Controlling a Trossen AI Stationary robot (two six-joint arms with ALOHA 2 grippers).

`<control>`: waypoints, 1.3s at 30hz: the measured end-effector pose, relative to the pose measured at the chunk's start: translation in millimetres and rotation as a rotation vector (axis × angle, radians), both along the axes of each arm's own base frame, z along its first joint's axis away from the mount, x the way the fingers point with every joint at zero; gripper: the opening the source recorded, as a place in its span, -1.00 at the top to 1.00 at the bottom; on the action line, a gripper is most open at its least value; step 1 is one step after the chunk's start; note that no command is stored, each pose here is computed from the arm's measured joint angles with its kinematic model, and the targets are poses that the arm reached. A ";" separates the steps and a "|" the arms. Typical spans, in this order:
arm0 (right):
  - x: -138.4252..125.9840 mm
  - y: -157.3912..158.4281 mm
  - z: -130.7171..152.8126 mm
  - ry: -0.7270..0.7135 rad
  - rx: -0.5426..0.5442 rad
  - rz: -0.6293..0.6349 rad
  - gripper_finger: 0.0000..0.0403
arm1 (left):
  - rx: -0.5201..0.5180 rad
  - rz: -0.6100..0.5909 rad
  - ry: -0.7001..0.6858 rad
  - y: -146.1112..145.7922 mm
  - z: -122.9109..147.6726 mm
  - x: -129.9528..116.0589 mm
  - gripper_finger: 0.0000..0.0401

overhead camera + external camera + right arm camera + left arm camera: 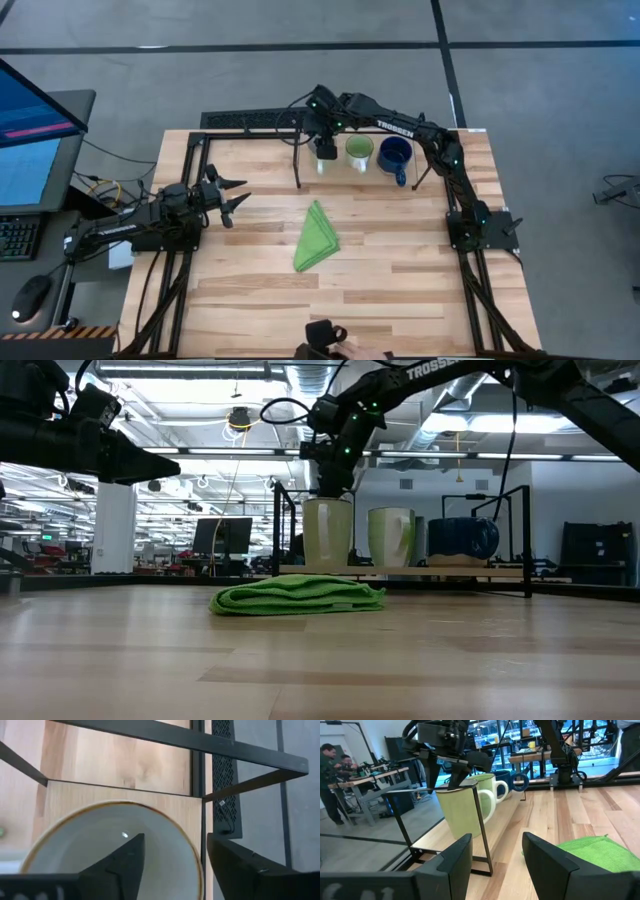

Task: Stack small to large cups/mugs on shelf
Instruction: Put the light green mug on the shelf, then return to Home Position

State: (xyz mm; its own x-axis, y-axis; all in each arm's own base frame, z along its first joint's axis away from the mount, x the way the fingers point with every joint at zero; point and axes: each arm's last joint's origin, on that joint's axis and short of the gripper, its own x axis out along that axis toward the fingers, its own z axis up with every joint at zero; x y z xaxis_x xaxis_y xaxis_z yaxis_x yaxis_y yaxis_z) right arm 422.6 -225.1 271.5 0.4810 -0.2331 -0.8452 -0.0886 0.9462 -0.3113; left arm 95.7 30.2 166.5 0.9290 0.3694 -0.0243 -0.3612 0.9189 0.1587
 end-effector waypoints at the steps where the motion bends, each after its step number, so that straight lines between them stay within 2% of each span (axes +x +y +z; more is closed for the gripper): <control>1: -0.1 0.0 0.0 0.001 0.000 0.000 -0.17 | 0.000 0.000 0.000 0.0 -0.1 0.0 0.17; 26: 7.8 10.2 1.8 -0.025 -0.018 0.034 -0.22 | 0.000 0.000 0.000 0.0 0.0 0.0 0.17; 33: 2.8 18.8 16.0 -0.032 -0.019 0.038 -0.22 | -0.001 0.000 0.000 0.0 0.0 0.0 0.17; 39: -4.7 28.6 38.6 -0.039 -0.086 0.014 -0.22 | -0.001 -0.002 0.000 0.0 0.0 0.0 0.17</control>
